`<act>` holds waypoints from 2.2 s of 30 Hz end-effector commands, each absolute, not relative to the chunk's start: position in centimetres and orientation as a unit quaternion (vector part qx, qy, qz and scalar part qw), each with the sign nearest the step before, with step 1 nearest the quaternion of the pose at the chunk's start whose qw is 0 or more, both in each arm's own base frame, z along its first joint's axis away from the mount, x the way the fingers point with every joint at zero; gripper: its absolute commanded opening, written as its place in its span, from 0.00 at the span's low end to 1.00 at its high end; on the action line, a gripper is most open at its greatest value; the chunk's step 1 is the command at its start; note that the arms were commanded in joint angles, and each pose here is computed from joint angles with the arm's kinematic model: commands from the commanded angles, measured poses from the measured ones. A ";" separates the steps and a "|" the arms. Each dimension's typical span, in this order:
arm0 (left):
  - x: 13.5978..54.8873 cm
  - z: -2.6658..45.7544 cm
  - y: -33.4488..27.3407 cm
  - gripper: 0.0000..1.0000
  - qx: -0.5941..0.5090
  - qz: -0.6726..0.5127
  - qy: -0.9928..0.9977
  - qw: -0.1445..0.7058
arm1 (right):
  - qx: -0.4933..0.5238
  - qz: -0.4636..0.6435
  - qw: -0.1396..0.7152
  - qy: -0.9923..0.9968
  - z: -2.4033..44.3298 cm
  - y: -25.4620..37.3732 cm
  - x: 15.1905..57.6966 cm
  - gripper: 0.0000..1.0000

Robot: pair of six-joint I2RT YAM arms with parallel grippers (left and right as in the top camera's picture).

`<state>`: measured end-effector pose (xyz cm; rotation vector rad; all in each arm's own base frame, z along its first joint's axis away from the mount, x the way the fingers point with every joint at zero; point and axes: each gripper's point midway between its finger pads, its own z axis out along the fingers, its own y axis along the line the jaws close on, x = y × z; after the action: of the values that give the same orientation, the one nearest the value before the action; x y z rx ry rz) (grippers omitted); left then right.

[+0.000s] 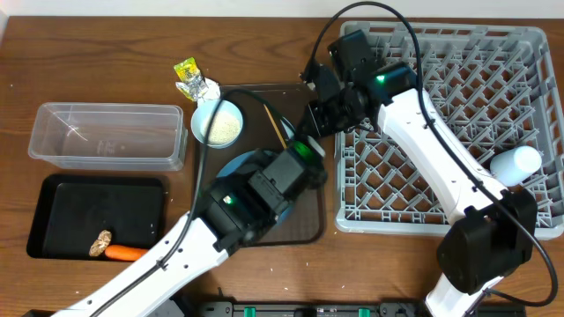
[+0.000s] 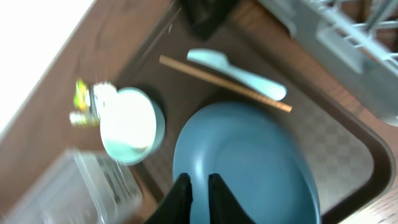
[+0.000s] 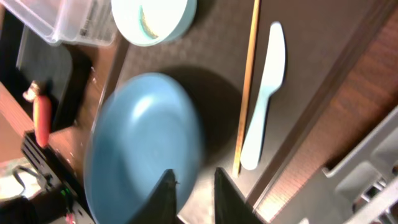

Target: Sort waste into correct bins and load items into the dishwasher rack

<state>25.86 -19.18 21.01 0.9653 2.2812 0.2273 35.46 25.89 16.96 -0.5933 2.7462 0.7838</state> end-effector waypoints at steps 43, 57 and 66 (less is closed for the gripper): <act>27.6 23.8 -7.6 0.58 -0.016 0.006 0.941 0.337 | -0.340 0.034 0.109 0.933 8.3 26.2 35.2 0.52; 27.8 23.8 -6.7 0.98 -0.056 0.004 0.939 0.338 | -0.341 0.054 0.041 0.938 2.5 26.3 33.6 0.25; 28.7 24.5 1.8 0.98 -0.227 0.028 0.912 0.340 | -0.335 0.064 0.043 0.939 3.4 26.4 33.5 0.01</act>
<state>28.83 -0.60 23.76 -0.4529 2.4196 0.0695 33.33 26.21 2.39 -1.0486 2.8844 0.1596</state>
